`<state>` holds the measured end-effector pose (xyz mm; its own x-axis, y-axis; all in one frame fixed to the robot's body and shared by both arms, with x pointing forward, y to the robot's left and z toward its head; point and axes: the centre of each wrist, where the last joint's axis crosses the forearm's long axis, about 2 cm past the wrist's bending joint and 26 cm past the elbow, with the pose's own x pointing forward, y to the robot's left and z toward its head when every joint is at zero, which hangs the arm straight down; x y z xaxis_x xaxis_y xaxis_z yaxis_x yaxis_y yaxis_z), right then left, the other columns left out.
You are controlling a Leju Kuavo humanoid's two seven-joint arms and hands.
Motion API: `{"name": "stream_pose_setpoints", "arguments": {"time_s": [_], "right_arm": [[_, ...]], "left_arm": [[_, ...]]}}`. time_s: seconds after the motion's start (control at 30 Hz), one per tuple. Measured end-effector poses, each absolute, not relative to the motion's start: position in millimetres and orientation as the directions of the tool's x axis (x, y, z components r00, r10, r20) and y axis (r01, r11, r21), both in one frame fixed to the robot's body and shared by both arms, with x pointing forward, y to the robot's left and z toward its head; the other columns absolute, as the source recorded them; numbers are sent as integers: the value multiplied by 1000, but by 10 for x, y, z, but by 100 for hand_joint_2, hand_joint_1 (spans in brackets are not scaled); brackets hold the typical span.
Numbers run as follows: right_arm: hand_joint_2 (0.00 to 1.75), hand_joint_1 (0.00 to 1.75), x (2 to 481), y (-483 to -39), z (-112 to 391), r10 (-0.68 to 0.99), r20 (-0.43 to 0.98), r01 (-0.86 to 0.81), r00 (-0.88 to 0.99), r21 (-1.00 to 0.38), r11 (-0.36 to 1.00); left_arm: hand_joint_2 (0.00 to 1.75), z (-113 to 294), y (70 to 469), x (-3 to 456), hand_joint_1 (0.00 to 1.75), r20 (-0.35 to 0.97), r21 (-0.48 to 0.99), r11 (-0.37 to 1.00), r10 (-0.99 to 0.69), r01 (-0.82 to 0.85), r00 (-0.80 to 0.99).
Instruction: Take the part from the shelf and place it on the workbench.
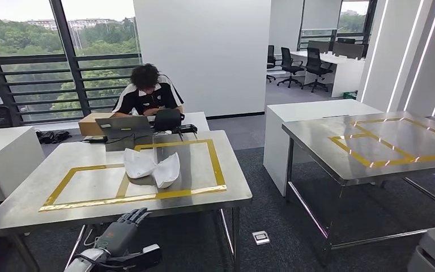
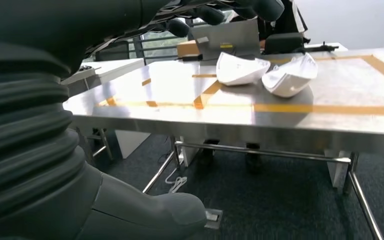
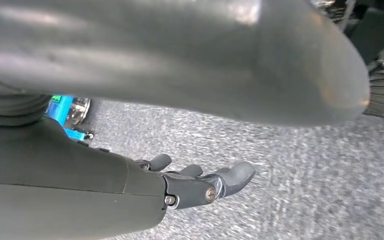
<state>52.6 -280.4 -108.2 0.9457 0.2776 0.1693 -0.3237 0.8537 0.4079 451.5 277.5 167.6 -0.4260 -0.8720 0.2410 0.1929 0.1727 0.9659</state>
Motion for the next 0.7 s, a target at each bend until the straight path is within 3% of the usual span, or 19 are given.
{"name": "stream_pose_setpoints", "arguments": {"time_s": [0.7], "right_arm": [[0,0,523,-2793,-1081,266,170,-314,949,421,851]], "left_arm": [[175,1711,2746,4528,0,237,969,181,-869,168,-434]]}}
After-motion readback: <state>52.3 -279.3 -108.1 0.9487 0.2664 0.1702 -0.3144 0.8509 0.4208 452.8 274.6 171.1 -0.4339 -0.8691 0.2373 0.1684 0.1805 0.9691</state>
